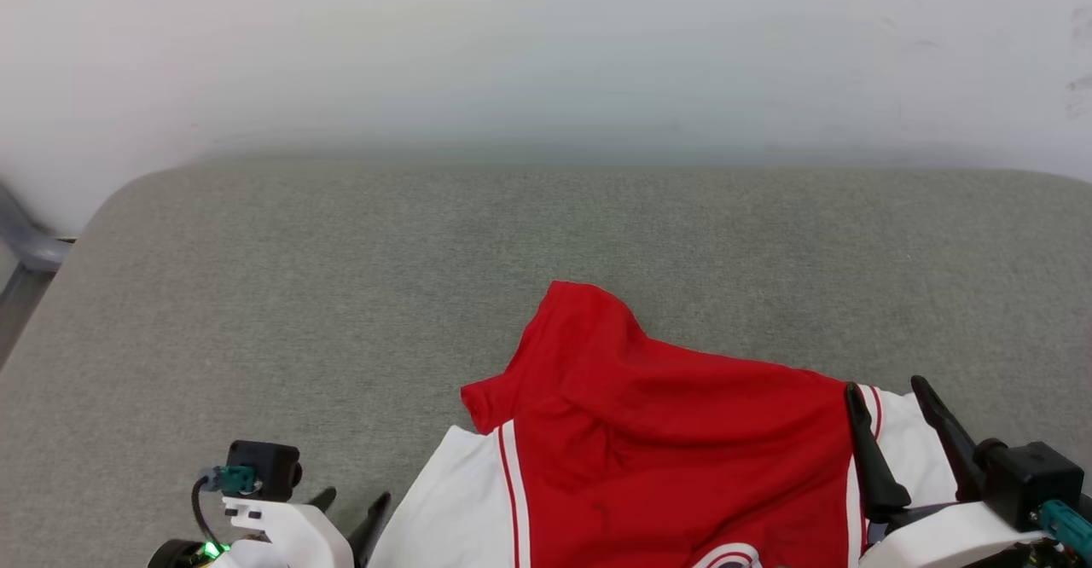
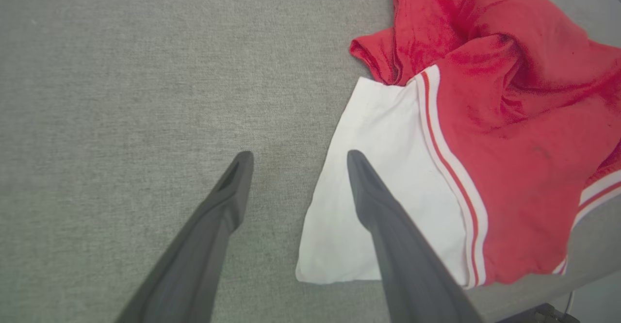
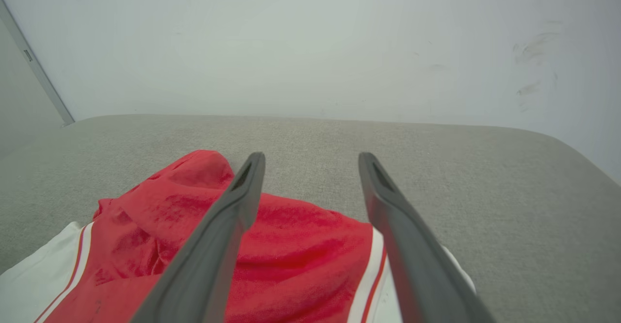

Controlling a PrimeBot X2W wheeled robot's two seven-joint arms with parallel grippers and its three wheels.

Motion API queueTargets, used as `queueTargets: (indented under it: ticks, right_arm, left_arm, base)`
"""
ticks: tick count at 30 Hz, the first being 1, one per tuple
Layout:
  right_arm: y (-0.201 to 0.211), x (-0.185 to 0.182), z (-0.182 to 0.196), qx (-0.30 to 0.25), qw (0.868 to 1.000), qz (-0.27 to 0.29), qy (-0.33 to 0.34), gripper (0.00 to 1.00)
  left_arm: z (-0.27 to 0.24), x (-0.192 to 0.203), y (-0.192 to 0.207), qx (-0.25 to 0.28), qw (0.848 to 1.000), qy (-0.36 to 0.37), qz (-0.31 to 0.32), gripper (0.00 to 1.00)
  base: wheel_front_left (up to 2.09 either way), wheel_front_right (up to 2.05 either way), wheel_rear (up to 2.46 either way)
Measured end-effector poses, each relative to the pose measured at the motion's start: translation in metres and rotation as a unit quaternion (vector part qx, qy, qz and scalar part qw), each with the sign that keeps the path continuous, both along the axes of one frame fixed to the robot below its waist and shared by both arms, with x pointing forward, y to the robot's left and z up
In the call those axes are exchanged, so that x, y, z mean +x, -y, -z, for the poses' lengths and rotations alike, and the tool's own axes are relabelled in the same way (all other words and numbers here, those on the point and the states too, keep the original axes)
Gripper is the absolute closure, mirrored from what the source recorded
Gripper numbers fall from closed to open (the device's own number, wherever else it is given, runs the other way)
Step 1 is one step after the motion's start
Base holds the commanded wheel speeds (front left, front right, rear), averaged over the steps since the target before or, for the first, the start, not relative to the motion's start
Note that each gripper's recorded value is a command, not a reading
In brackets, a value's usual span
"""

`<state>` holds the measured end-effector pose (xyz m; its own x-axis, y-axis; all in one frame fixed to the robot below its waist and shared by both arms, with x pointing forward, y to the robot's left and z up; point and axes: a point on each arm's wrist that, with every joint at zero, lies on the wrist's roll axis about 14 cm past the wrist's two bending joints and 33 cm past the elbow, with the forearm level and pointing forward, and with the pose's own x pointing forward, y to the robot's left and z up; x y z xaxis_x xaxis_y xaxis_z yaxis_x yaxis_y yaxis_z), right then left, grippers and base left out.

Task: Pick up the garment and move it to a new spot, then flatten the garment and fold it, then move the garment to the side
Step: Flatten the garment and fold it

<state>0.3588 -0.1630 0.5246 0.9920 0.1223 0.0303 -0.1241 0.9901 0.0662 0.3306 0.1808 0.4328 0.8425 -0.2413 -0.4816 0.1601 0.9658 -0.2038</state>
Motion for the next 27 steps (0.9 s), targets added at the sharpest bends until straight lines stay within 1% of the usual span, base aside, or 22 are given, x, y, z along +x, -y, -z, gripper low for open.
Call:
queueTargets:
  ticks: [4,9,14,15,16,17,19,20,22,27]
  right_arm:
    - [0.001,-0.003,0.006,0.011,1.0,0.003,-0.012,0.0]
    - [0.006,-0.003,0.012,0.021,0.999,0.011,-0.023,0.0]
    - [0.009,0.001,0.015,0.025,0.999,0.016,-0.027,0.0]
    - [0.011,0.001,0.017,0.025,0.999,0.019,-0.029,0.0]
    - [0.012,0.001,0.018,0.025,0.999,0.021,-0.031,0.0]
    - [0.014,0.001,0.019,0.025,0.999,0.023,-0.033,0.0]
    - [0.018,0.001,0.023,0.025,0.998,0.029,-0.042,0.0]
    - [0.02,0.001,0.025,0.026,0.998,0.031,-0.047,0.0]
    - [0.024,0.0,0.03,0.047,0.996,0.038,-0.059,0.0]
    - [0.043,-0.006,0.055,0.053,0.989,0.064,-0.126,0.0]
  left_arm:
    - [0.022,-0.014,0.013,0.003,0.995,-0.089,0.041,0.0]
    - [0.053,-0.037,0.025,0.011,0.978,-0.191,0.081,0.0]
    - [0.07,-0.044,0.029,0.021,0.964,-0.244,0.102,0.0]
    - [0.072,-0.045,0.031,0.021,0.962,-0.252,0.107,0.51]
    - [0.073,-0.045,0.033,0.019,0.96,-0.256,0.112,0.79]
    - [0.074,-0.045,0.035,0.018,0.959,-0.257,0.114,1.0]
    - [0.074,-0.043,0.035,0.021,0.96,-0.255,0.115,1.0]
    - [0.073,-0.04,0.035,0.019,0.962,-0.247,0.113,1.0]
    - [0.069,-0.035,0.038,0.009,0.968,-0.228,0.103,1.0]
    - [0.052,-0.021,0.029,0.0,0.984,-0.167,0.065,1.0]
  base:
    - [0.0,0.0,0.0]
    - [0.0,0.0,0.0]
    - [0.0,0.0,0.0]
    - [0.0,0.0,0.0]
    - [0.0,0.0,0.0]
    - [0.0,0.0,0.0]
    - [0.0,0.0,0.0]
    - [0.0,0.0,0.0]
    - [0.0,0.0,0.0]
    - [0.0,0.0,0.0]
